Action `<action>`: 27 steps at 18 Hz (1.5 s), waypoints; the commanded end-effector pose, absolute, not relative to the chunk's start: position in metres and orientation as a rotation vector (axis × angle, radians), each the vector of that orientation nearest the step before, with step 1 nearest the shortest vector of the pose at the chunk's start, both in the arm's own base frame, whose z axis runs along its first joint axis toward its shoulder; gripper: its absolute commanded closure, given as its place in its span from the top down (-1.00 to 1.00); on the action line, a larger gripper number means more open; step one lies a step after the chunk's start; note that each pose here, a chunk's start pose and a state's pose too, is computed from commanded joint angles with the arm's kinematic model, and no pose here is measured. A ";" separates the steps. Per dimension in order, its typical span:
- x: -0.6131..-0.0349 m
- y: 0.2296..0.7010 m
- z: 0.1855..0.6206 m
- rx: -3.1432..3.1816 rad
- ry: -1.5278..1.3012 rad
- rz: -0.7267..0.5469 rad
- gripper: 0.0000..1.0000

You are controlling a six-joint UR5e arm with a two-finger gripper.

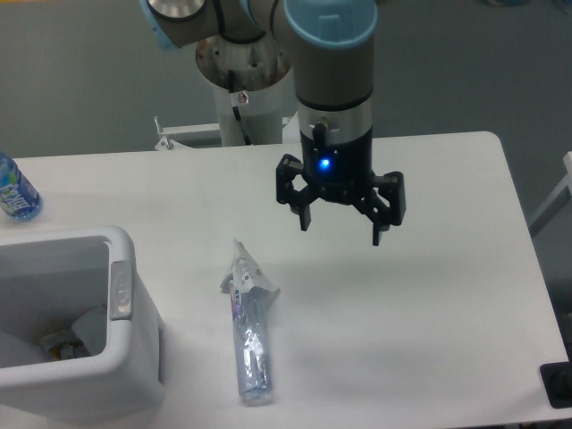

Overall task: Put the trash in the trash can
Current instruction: 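Lower the open gripper toward the crumpled plastic wrapper on the bottle, then close the gripper on the crumpled plastic wrapper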

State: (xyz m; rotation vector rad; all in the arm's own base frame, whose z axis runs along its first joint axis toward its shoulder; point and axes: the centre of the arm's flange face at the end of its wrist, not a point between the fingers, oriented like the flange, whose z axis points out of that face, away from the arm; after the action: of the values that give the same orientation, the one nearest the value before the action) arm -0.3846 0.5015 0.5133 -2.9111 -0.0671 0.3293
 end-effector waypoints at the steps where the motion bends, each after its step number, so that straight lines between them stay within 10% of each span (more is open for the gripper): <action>1: -0.383 0.502 0.510 -2.915 -0.065 0.326 1.00; 27: -0.272 0.549 0.270 -3.117 -0.091 -0.051 1.00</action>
State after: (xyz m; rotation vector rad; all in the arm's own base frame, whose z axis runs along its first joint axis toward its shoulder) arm -0.2720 0.5492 0.2698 -3.1167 -0.0908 -0.0507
